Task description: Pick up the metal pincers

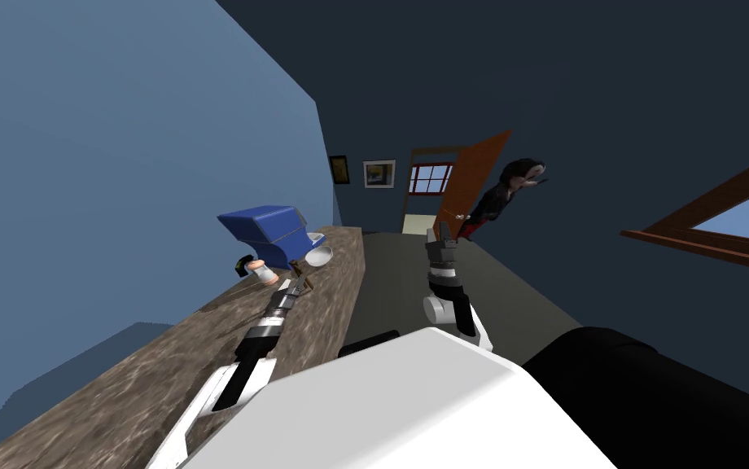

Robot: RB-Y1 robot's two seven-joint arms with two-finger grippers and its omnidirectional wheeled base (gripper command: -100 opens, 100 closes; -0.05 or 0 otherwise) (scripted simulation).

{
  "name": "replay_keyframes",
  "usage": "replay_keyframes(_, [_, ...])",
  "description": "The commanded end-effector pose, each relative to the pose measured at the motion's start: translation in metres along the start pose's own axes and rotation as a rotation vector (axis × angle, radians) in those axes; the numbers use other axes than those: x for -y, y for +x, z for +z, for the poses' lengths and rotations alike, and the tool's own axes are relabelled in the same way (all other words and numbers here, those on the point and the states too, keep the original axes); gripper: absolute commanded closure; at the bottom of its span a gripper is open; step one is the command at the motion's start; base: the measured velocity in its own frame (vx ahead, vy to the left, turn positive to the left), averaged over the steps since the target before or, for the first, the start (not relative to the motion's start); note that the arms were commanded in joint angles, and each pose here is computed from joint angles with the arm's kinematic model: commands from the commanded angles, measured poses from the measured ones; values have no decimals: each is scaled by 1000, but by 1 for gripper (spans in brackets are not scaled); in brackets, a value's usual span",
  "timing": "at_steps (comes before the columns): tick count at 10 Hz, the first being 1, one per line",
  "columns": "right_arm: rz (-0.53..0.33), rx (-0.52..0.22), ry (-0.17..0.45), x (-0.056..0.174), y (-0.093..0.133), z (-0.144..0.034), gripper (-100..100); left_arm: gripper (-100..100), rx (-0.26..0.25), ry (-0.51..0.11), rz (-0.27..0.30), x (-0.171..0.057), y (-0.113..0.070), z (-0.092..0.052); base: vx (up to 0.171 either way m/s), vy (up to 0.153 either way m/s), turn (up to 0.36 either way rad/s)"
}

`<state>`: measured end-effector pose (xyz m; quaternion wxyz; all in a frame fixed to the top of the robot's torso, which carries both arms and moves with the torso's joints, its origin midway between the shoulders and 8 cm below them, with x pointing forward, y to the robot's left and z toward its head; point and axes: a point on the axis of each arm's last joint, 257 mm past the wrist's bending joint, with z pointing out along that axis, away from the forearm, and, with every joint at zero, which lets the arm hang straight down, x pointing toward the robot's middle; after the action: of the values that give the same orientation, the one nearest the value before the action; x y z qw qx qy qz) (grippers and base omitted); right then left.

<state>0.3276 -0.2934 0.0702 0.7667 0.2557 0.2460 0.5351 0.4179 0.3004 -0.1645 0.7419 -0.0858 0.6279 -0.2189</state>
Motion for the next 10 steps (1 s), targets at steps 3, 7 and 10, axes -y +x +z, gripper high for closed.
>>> replay_keyframes(3, [0, 0, 0, 0, 0, 0, 0, -100, -83, -21, 153, -28, 18, -5, 52, -4, -22])
replay_keyframes(7, [0, 0, 0, 0, 0, 0, 0, -100, -181, -45, 336, -64, 36, -15, 47, -6, -23])
replay_keyframes(10, [0, 0, 0, 0, 0, 0, 0, 0, -191, -46, 356, -68, 38, -17, 32, 1, -13])
